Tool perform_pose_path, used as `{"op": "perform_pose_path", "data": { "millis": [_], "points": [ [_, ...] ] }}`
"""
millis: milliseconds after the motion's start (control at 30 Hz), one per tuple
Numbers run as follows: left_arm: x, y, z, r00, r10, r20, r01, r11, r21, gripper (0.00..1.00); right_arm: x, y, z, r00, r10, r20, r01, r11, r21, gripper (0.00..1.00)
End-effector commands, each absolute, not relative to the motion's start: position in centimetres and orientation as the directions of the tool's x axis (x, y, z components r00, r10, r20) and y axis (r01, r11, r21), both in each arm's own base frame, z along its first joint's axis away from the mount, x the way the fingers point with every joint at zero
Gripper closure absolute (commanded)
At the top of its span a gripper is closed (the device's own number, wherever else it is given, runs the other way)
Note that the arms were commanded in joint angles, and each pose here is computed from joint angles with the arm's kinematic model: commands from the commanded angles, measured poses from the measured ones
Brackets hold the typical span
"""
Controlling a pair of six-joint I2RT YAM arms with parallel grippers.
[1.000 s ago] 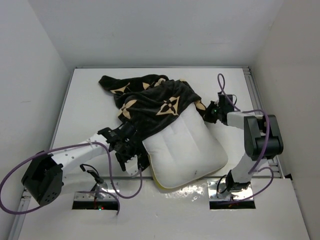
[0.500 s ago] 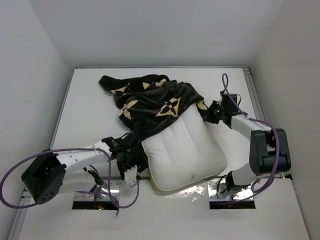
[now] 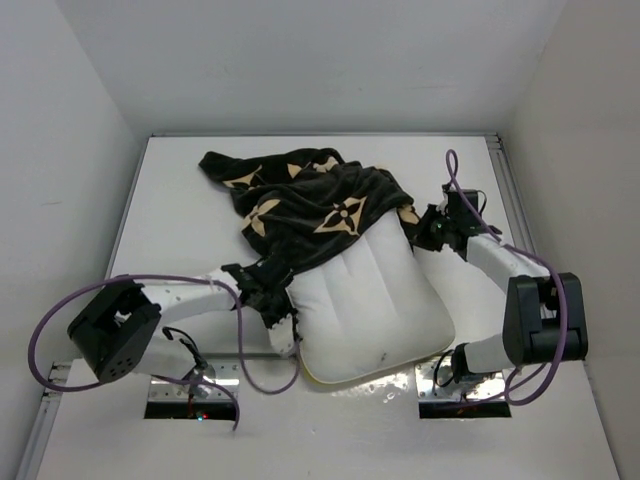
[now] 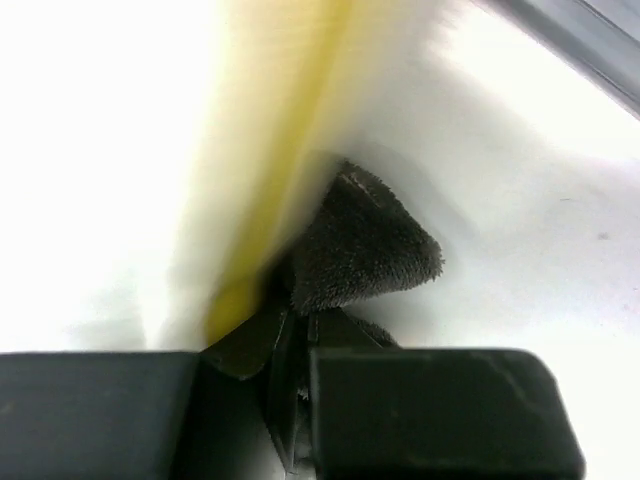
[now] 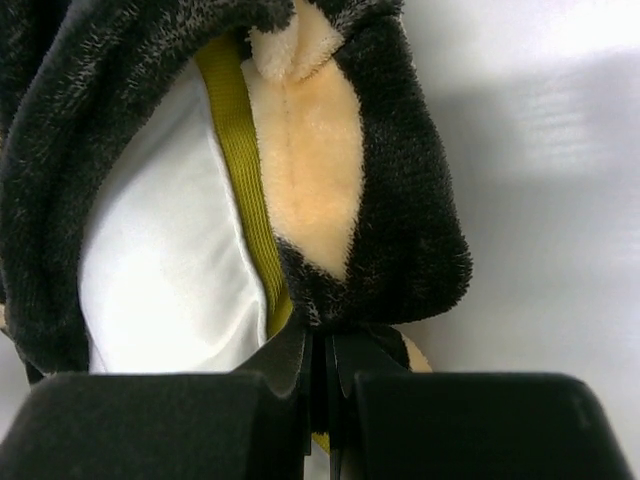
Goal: Put the pillow into the pillowcase
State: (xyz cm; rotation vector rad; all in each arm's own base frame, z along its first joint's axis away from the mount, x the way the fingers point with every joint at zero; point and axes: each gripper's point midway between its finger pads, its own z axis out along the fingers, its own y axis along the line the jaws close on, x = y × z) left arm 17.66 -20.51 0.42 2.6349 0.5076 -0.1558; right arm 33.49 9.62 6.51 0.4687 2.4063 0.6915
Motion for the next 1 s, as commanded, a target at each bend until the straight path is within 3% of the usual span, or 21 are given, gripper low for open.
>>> {"op": "perform_pose_path", "data": {
  "millis": [0,33,133,167,200,233,333,467,533,600,633,700,800,933,967],
  "points": [
    [20.5,-24.1,6.6,0.737,0.524,-0.428,0.675,-0.603,0.424,1.00,34.9,9.9,10.4,-0.753,0.431,-0.496,0.079,0.809,0.583,1.00],
    [21.4,-24.6,8.8,0.632,0.559,-0.537,0.773,-0.498,0.392,1.00,35.0,10.3,10.8,-0.766,0.415,-0.491,0.053,0.802,0.595,1.00],
    [24.8,-24.3,16.3,0.501,0.551,-0.667,0.865,-0.345,0.365,1.00,36.3,10.3,13.3,-0.797,0.386,-0.465,0.017,0.784,0.621,1.00],
    [25.2,-24.7,19.7,0.407,0.523,-0.748,0.912,-0.282,0.299,1.00,35.8,9.3,13.3,-0.821,0.399,-0.409,0.065,0.776,0.627,1.00],
    [25.9,-24.4,21.2,0.339,0.513,-0.789,0.939,-0.235,0.250,1.00,37.2,9.2,15.8,-0.811,0.383,-0.442,0.022,0.775,0.631,1.00],
    [27.3,-23.2,23.6,0.224,0.463,-0.857,0.973,-0.151,0.173,1.00,37.6,9.0,15.7,-0.830,0.381,-0.407,0.036,0.765,0.643,1.00],
    [30.4,-20.7,29.1,0.011,0.359,-0.933,0.999,-0.037,-0.002,1.00,38.7,8.6,19.3,-0.846,0.388,-0.365,0.034,0.724,0.689,1.00],
    [35.3,-17.6,34.4,0.020,0.251,-0.968,0.988,0.141,0.057,1.00,41.1,8.4,24.1,-0.803,0.390,-0.451,-0.043,0.716,0.696,1.00],
    [38.6,-15.0,36.0,-0.022,0.143,-0.989,0.960,0.278,0.018,1.00,41.5,8.2,25.4,-0.793,0.404,-0.457,-0.054,0.700,0.712,1.00],
    [39.7,-12.4,39.3,0.027,0.071,-0.997,0.924,0.380,0.052,1.00,41.8,8.5,27.6,-0.783,0.416,-0.462,-0.087,0.663,0.744,1.00],
    [40.1,-11.8,42.1,0.103,0.017,-0.995,0.908,0.407,0.101,1.00,42.0,8.4,28.5,-0.774,0.422,-0.473,-0.105,0.651,0.752,1.00],
    [40.9,-10.1,44.2,0.109,-0.015,-0.994,0.883,0.461,0.090,1.00,42.3,8.5,31.9,-0.746,0.436,-0.503,-0.159,0.616,0.771,1.00],
    [42.0,-8.9,46.7,0.153,0.027,-0.988,0.851,0.505,0.145,1.00,42.8,8.2,37.2,-0.667,0.463,-0.583,-0.241,0.607,0.757,1.00],
    [41.1,-8.4,52.1,0.324,0.029,-0.946,0.785,0.550,0.285,1.00,42.1,8.3,44.5,-0.510,0.511,-0.692,-0.396,0.575,0.716,1.00],
    [40.8,-8.3,53.2,0.343,0.020,-0.939,0.778,0.554,0.296,1.00,41.8,8.4,45.3,-0.508,0.551,-0.662,-0.391,0.537,0.748,1.00]
  ]
}}
